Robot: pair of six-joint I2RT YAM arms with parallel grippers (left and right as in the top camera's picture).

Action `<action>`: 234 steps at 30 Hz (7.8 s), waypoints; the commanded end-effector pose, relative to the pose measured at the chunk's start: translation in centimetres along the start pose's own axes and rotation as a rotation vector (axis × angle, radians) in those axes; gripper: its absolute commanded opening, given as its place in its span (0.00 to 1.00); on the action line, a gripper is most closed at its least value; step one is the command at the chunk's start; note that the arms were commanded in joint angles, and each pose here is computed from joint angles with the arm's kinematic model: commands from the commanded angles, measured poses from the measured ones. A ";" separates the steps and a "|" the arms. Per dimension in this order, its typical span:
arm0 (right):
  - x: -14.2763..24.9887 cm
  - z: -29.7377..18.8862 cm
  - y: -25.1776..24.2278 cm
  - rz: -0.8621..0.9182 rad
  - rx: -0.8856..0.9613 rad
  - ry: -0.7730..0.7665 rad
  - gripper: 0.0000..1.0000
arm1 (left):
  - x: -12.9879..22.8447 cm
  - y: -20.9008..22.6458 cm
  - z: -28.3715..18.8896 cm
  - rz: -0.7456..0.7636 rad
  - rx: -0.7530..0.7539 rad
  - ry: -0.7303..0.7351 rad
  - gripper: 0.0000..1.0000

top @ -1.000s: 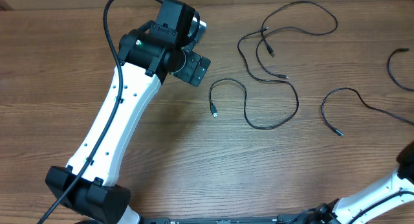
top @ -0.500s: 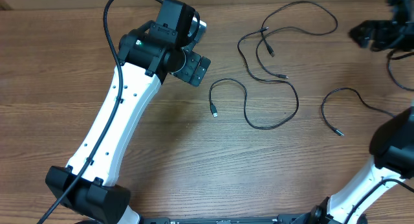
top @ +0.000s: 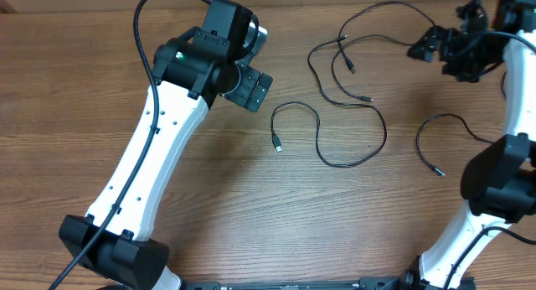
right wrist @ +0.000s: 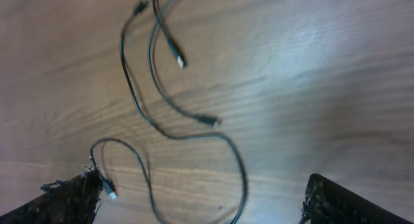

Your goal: Untangle cables

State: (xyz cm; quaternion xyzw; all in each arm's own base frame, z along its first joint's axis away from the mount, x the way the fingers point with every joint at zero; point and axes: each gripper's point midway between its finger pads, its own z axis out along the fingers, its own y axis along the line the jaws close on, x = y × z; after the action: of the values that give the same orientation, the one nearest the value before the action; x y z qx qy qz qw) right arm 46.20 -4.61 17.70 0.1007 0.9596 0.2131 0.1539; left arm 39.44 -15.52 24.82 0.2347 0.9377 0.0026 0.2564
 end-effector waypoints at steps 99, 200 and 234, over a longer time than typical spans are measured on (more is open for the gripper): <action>14.9 -6.0 10.5 0.034 0.093 -0.377 0.04 | 0.0 0.1 0.2 -0.019 0.007 0.002 0.99; 13.6 -21.8 -23.9 0.926 0.717 -0.756 0.04 | 0.0 0.1 0.2 -0.019 0.007 0.002 1.00; 8.8 -23.9 -31.0 0.734 0.949 -0.890 0.62 | 0.0 0.1 0.2 -0.019 0.007 0.002 1.00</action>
State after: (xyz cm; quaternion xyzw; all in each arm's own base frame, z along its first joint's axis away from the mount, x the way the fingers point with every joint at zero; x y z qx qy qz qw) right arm 25.95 -38.44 21.34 0.5485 0.7072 -0.2384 0.3769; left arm 39.43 -15.51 24.81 0.2347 0.9377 0.0027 0.2562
